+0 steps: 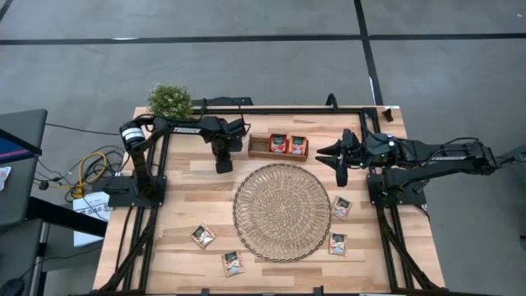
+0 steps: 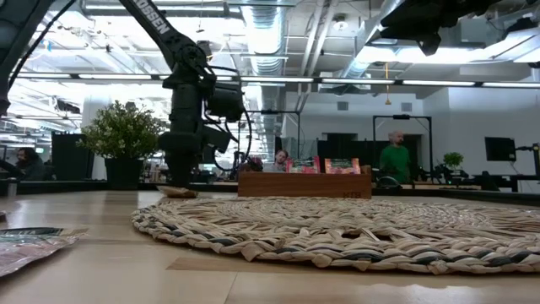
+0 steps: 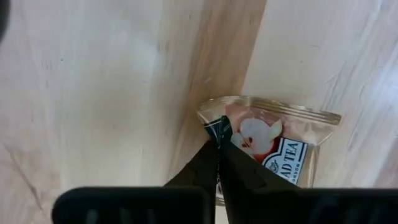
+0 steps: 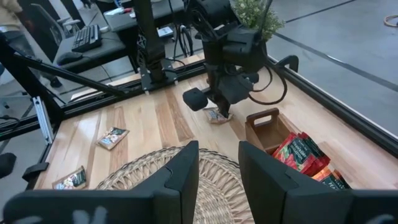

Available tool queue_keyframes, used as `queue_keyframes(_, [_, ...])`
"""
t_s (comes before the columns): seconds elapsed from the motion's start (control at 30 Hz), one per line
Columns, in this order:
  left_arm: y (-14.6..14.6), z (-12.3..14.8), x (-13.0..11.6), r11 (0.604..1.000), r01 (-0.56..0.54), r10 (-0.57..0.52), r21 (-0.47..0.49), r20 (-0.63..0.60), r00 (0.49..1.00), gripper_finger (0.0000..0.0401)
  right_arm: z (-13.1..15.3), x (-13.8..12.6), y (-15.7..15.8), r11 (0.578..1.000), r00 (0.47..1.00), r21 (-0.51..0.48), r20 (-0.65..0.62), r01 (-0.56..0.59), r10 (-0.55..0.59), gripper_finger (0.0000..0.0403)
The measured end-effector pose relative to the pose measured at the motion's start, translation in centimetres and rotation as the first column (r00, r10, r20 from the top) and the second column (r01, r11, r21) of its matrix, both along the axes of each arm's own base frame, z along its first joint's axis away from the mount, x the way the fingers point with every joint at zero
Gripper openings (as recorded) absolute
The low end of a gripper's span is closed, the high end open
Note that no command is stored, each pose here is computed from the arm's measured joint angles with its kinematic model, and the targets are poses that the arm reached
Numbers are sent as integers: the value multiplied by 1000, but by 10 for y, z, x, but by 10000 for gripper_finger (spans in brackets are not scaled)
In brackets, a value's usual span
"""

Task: Pick & Place Tea
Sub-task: Put the brown tea bag into the left section of the wooden organizer

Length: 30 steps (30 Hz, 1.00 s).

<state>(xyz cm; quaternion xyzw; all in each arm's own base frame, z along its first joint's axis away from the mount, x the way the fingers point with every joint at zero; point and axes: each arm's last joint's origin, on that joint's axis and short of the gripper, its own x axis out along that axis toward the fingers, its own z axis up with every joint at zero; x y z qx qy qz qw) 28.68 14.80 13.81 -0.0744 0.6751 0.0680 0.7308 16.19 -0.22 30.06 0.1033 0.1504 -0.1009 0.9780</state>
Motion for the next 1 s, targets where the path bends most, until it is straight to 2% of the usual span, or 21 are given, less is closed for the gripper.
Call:
queue_keyframes(0.13, [4,26,10,999,0,-1,47,15,1000,1,0,0,0,1000,1000,0,0,0,0,104])
queue_keyframes(0.3, [1,82,26,971,-13,-21,237,140,990,0,0,0,0,1000,1000,-1,-1,-1,1,104])
queue_keyframes(0.43, [-11,128,43,903,-10,-105,429,244,964,0,0,0,0,1000,1000,-7,-2,-3,3,104])
queue_keyframes(0.5, [-19,140,53,863,4,-161,505,269,949,0,0,0,0,1000,1000,-8,-3,-3,3,104])
queue_keyframes(0.63, [-41,148,76,767,50,-311,640,301,902,0,0,0,0,1000,1000,-9,-5,-3,3,104])
queue_keyframes(0.73, [-51,139,91,677,84,-364,731,233,902,0,-1,0,0,1000,1000,-9,-11,-3,3,104])
queue_keyframes(0.8, [-55,130,100,624,86,-365,777,192,911,0,-1,-1,0,1000,1000,-9,-18,-3,3,104])
queue_keyframes(1.0, [-59,93,116,527,114,-279,842,44,959,0,-2,-1,0,1000,1000,-9,-18,-2,2,104])
